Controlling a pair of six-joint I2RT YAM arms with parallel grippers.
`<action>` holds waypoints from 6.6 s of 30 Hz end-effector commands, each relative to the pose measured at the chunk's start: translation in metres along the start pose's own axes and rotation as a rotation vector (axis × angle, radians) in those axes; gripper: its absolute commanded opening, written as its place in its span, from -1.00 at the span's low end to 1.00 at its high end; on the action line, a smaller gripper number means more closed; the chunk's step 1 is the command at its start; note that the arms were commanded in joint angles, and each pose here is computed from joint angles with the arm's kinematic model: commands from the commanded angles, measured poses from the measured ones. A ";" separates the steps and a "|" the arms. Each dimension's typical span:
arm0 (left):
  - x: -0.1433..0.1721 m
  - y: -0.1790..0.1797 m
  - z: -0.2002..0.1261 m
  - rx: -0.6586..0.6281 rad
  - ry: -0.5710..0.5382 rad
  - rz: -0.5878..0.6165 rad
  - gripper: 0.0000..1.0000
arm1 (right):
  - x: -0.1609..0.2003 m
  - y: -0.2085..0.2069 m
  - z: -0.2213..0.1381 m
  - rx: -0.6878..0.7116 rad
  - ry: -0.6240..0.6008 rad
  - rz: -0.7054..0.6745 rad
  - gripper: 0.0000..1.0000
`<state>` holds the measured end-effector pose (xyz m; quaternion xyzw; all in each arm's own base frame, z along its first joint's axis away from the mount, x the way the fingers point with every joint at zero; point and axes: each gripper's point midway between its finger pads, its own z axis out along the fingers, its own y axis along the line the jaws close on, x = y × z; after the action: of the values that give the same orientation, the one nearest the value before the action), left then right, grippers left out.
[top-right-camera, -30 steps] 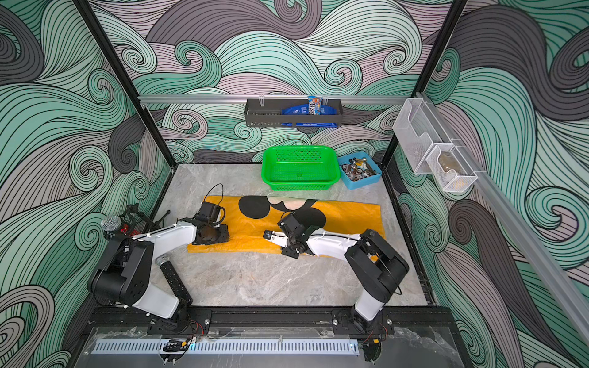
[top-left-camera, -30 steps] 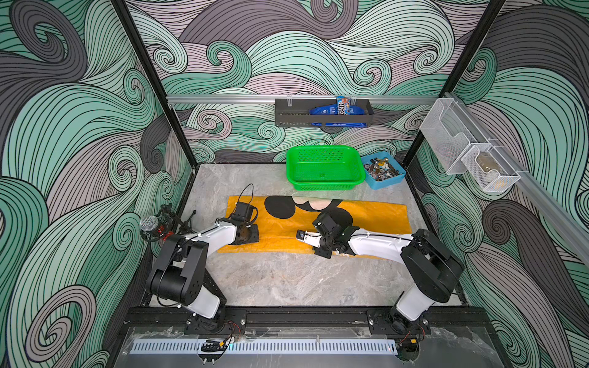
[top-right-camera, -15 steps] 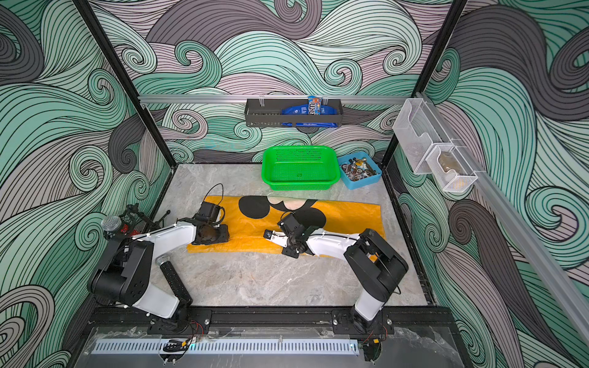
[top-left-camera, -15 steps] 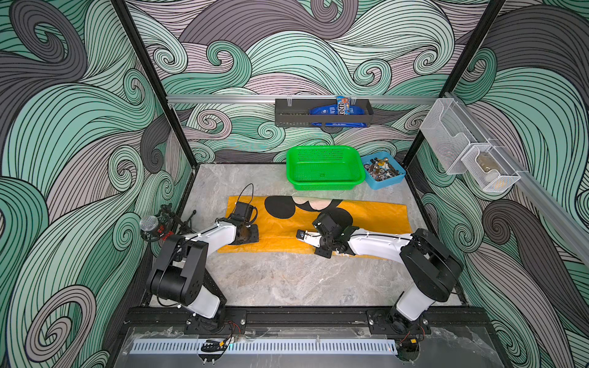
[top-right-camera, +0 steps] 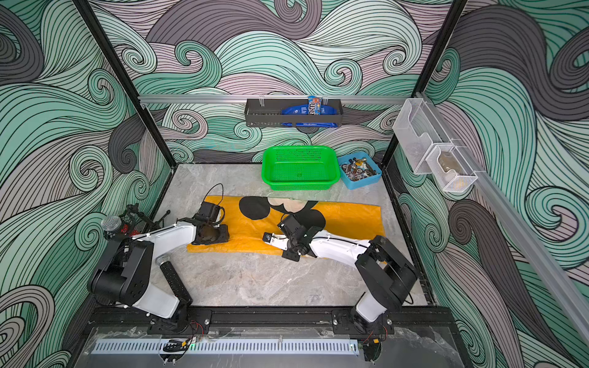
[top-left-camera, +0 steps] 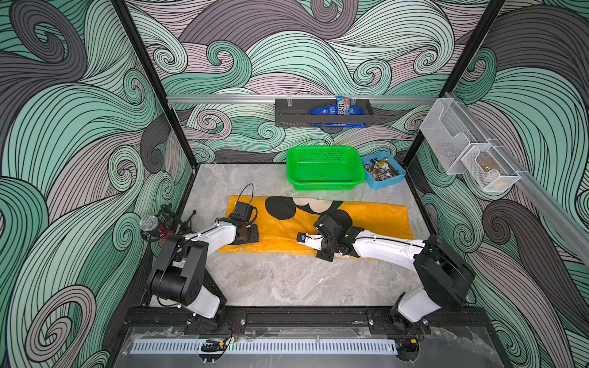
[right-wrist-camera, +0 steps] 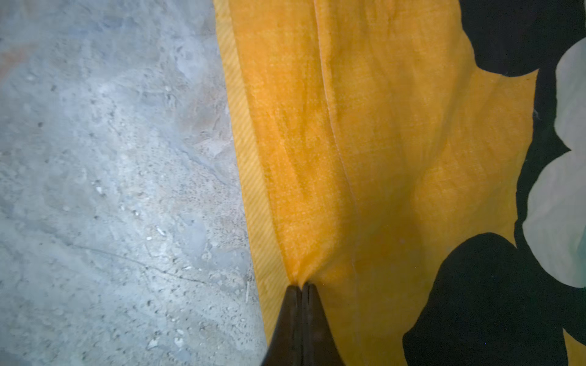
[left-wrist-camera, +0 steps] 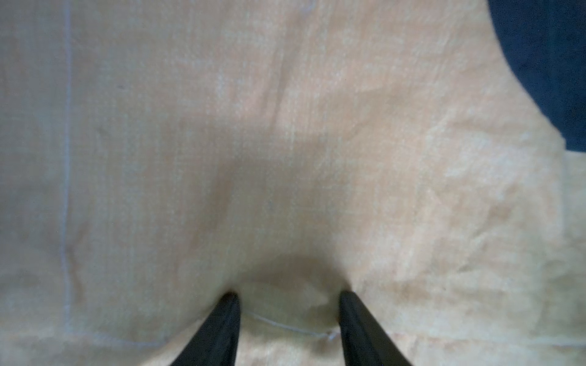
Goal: Roll up the pillowcase
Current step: Fold the pillowcase at the center of the board, then adjust the pillowcase at the center of the board, then roll the pillowcase at the center of the board.
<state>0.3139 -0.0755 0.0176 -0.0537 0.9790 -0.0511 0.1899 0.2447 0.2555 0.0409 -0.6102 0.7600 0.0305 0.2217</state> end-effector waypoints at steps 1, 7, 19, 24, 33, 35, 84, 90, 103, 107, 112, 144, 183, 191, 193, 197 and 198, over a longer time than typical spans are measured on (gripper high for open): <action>0.033 0.011 0.013 -0.023 0.126 0.001 0.07 | -0.004 0.013 -0.011 -0.047 -0.014 0.021 -1.00; 0.033 0.012 0.013 -0.030 0.128 0.007 0.07 | -0.011 0.019 -0.021 -0.064 -0.023 0.032 -1.00; 0.033 0.013 0.011 -0.031 0.128 0.004 0.07 | -0.017 0.034 -0.033 -0.096 -0.003 0.077 -1.00; 0.031 0.012 0.010 -0.030 0.126 0.005 0.07 | -0.010 0.048 -0.024 -0.150 0.024 0.078 -1.00; 0.030 0.012 0.006 -0.029 0.125 0.003 0.07 | -0.021 0.031 -0.040 -0.087 0.008 0.069 -1.00; 0.030 0.012 0.006 -0.029 0.122 -0.001 0.07 | -0.022 0.031 -0.044 -0.094 0.011 0.080 -1.00; -0.004 -0.092 -0.014 0.222 0.046 -0.045 0.03 | 0.056 -0.014 -0.018 -0.104 -0.039 0.480 -0.12; 0.005 -0.075 0.011 0.133 0.086 -0.043 0.03 | 0.062 -0.019 0.003 -0.080 -0.026 0.492 -0.11; 0.012 0.022 0.025 -0.063 0.120 -0.160 0.01 | 0.014 -0.050 0.030 -0.064 -0.100 0.493 0.00; -0.004 0.040 0.015 -0.103 0.086 -0.163 0.03 | 0.006 -0.077 0.007 0.006 -0.172 0.561 0.33; -0.037 0.038 -0.008 -0.110 0.011 -0.125 0.09 | 0.029 -0.102 -0.044 0.137 -0.251 0.772 0.36; 0.058 -0.359 -0.119 1.014 -0.202 0.627 0.54 | 0.313 -0.117 -0.066 0.516 0.208 1.776 0.54; 0.078 -0.373 -0.095 1.123 -0.091 0.648 0.97 | 0.304 -0.133 -0.032 0.261 0.206 1.652 -0.70; 0.078 -0.368 -0.093 1.110 -0.081 0.639 0.97 | 0.307 -0.157 -0.077 0.453 0.179 1.637 -0.97; 0.074 -0.367 -0.092 1.101 -0.085 0.632 0.97 | 0.307 -0.161 -0.090 0.497 0.193 1.648 -0.98; 0.065 -0.362 -0.093 1.080 -0.103 0.617 0.97 | 0.304 -0.160 -0.108 0.572 0.220 1.643 -0.96; 0.062 -0.360 -0.094 1.073 -0.108 0.612 0.97 | 0.302 -0.158 -0.110 0.582 0.221 1.644 -0.96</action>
<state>0.2437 -0.4379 0.1114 0.3379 0.7765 -0.4788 0.2316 0.3221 -0.0911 0.0510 0.1940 0.9581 -0.0412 0.2066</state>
